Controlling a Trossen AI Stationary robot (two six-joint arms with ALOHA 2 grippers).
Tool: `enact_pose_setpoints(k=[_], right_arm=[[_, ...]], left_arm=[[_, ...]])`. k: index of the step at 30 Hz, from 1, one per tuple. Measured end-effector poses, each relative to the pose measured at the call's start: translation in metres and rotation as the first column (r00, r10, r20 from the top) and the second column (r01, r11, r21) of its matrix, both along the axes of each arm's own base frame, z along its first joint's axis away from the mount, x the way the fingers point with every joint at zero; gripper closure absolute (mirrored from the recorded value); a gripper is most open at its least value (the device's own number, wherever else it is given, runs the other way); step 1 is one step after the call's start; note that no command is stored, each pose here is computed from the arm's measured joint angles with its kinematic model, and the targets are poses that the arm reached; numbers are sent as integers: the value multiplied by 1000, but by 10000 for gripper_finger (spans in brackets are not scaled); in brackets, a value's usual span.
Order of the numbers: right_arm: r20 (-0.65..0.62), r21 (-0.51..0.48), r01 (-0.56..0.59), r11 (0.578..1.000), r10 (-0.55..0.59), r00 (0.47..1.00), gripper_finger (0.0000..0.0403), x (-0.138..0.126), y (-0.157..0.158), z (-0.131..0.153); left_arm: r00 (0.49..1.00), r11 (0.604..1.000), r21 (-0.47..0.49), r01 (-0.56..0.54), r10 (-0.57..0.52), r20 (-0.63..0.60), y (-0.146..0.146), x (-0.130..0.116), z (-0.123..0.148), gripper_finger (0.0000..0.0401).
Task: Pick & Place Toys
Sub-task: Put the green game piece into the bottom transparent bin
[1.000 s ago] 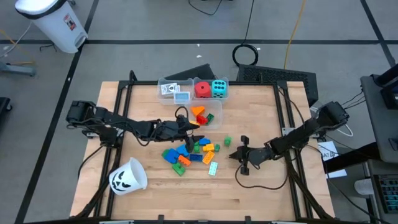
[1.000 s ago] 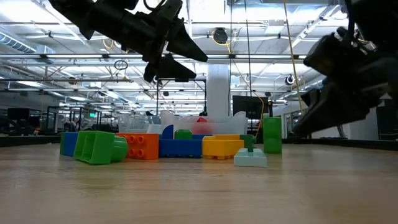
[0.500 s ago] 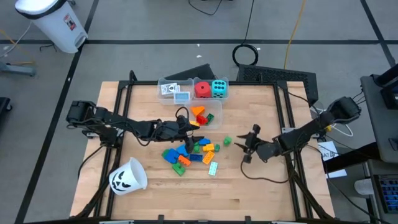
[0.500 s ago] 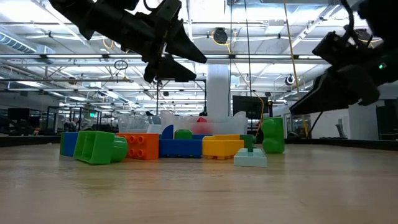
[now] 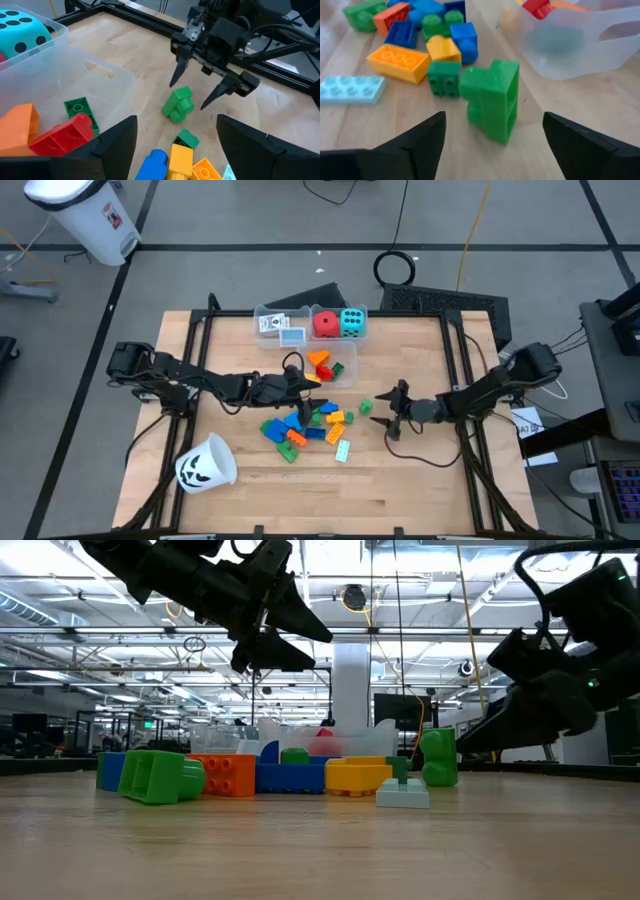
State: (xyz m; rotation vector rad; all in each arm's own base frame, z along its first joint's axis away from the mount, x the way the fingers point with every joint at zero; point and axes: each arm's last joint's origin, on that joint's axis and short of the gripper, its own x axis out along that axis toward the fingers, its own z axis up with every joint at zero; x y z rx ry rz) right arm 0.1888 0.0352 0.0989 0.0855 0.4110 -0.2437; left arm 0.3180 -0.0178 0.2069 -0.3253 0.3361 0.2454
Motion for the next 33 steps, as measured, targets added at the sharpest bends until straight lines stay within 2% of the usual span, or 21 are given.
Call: enact_pose_setpoints(k=[6,14,19,25,29,33], right_arm=[[49,-16,30,999,-29,998,113,10,-6,-7],[8,-72,-3,997,3,1000,157,26,-4,-14],[-8,-122,-80,989,80,997,205,33,-1,-14],[-8,-140,-81,987,81,997,288,33,-1,-13],[16,-191,-98,977,103,995,293,33,-1,-4],[113,-219,-89,972,116,987,293,33,-1,19]], left_arm=[[1000,1000,2,-6,6,0,0,0,0,119],[1000,1000,0,-8,8,1,0,0,0,127],[1000,1000,0,-8,8,1,0,0,0,120],[1000,1000,-18,-15,15,4,0,0,0,124],[1000,999,-30,-18,19,21,0,0,1,127],[997,999,-36,2,1,80,-1,2,7,120]])
